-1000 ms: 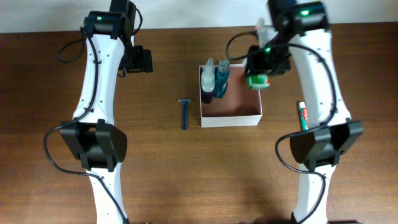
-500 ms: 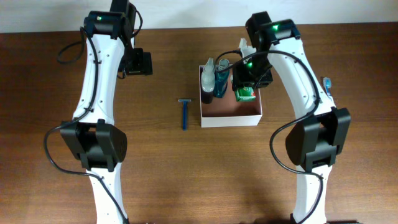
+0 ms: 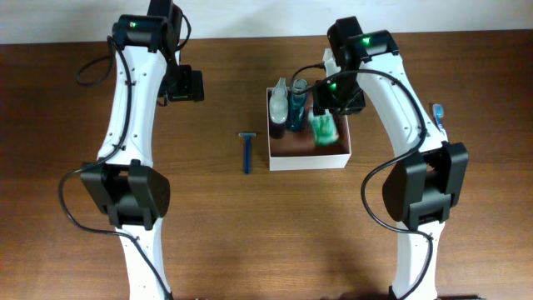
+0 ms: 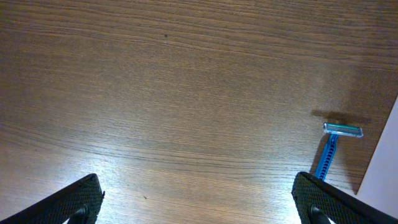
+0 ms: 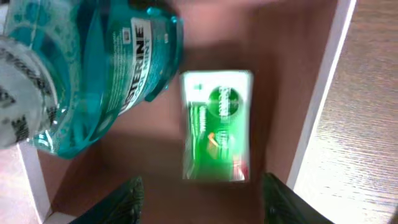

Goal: Pack container
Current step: 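Lower the soap bar into the box and open the right gripper, then move the right gripper back over the Colgate toothpaste tube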

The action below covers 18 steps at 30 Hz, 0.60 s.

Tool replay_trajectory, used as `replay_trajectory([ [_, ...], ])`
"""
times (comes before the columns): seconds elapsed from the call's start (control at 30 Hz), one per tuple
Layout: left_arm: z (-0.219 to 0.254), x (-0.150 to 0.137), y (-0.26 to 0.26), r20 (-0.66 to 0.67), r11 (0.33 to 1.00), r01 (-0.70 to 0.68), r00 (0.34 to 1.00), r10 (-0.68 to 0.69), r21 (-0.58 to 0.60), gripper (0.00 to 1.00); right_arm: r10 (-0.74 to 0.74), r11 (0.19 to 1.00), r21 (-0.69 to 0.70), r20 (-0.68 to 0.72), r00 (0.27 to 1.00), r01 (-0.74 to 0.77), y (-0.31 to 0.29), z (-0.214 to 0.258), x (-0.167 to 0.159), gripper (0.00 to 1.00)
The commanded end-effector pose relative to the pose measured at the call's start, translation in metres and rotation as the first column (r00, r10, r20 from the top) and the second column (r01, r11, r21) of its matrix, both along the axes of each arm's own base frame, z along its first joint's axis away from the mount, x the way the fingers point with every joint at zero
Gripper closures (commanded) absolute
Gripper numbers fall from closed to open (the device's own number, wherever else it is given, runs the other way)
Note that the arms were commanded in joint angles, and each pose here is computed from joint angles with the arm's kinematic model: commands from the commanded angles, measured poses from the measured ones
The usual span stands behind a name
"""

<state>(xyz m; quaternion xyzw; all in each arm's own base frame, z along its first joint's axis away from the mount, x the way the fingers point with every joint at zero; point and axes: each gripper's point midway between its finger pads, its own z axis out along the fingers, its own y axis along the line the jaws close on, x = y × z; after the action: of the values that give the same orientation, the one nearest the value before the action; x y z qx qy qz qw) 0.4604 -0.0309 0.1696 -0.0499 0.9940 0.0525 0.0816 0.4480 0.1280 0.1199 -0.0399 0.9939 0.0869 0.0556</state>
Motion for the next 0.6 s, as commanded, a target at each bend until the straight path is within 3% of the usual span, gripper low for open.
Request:
replay_trajectory([
  [0.0, -0.002, -0.002, 0.0, -0.01, 1.0, -0.011, 1.0, 0.011, -0.004, 0.01, -0.018, 0.999, -0.029, 0.018, 1.0, 0.019, -0.006, 0.0, 0.004, 0.44],
  [0.4, -0.002, -0.003, 0.001, -0.014, 1.0, -0.011, 1.0, 0.011, -0.003, 0.01, -0.03, 0.999, -0.025, 0.036, 0.999, 0.03, -0.009, -0.002, 0.012, 0.39],
  [0.57, -0.002, -0.003, 0.001, -0.014, 1.0, -0.012, 1.0, 0.012, -0.003, 0.01, -0.079, 0.997, -0.016, 0.071, 0.994, 0.081, -0.033, 0.027, 0.019, 0.37],
])
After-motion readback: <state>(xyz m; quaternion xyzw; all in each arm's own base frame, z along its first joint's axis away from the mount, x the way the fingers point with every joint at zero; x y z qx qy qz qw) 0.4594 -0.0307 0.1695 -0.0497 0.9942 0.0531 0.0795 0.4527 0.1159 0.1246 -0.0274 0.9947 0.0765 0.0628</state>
